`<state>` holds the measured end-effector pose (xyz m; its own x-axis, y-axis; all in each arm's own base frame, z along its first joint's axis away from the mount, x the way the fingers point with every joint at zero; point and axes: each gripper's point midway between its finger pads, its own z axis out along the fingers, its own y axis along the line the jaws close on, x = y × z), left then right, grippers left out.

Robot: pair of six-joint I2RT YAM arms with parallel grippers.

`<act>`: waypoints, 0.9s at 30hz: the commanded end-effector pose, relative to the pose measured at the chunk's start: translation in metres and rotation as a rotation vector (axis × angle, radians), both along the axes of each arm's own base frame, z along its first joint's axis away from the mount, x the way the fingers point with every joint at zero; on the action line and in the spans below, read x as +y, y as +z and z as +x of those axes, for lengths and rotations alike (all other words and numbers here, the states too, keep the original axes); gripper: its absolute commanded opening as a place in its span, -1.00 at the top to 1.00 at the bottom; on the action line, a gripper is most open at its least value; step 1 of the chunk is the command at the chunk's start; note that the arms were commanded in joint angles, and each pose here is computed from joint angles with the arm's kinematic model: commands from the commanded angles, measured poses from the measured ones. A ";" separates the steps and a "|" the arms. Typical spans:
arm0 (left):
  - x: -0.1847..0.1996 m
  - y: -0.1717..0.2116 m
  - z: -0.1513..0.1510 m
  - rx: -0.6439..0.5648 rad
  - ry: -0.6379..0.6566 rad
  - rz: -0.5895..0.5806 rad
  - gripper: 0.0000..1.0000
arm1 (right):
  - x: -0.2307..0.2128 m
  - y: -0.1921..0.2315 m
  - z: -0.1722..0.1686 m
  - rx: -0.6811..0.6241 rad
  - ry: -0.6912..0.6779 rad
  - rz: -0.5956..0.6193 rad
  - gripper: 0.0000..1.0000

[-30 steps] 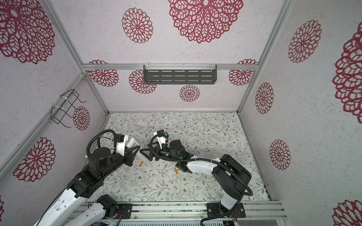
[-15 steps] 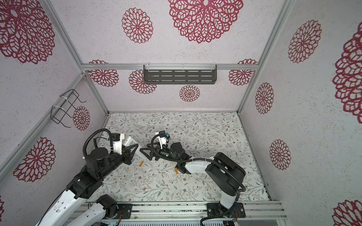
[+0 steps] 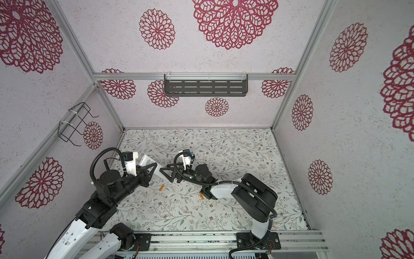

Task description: Load the batteries into the remote control

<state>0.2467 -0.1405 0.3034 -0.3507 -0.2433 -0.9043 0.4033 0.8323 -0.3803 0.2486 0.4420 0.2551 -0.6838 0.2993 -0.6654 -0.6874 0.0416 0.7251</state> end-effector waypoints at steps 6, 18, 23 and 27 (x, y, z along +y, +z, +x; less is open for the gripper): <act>-0.010 0.040 -0.009 -0.123 -0.063 -0.107 1.00 | 0.022 -0.010 -0.002 0.099 0.046 -0.013 -0.76; -0.009 0.050 -0.018 -0.171 -0.087 -0.103 1.00 | 0.016 -0.106 0.023 0.425 -0.102 -0.355 -0.74; -0.008 0.047 -0.016 -0.174 -0.084 -0.072 1.00 | 0.004 -0.124 0.026 0.461 -0.148 -0.432 -0.74; -0.010 0.036 -0.010 -0.139 -0.082 -0.010 1.00 | -0.006 -0.125 0.029 0.446 -0.181 -0.479 -0.74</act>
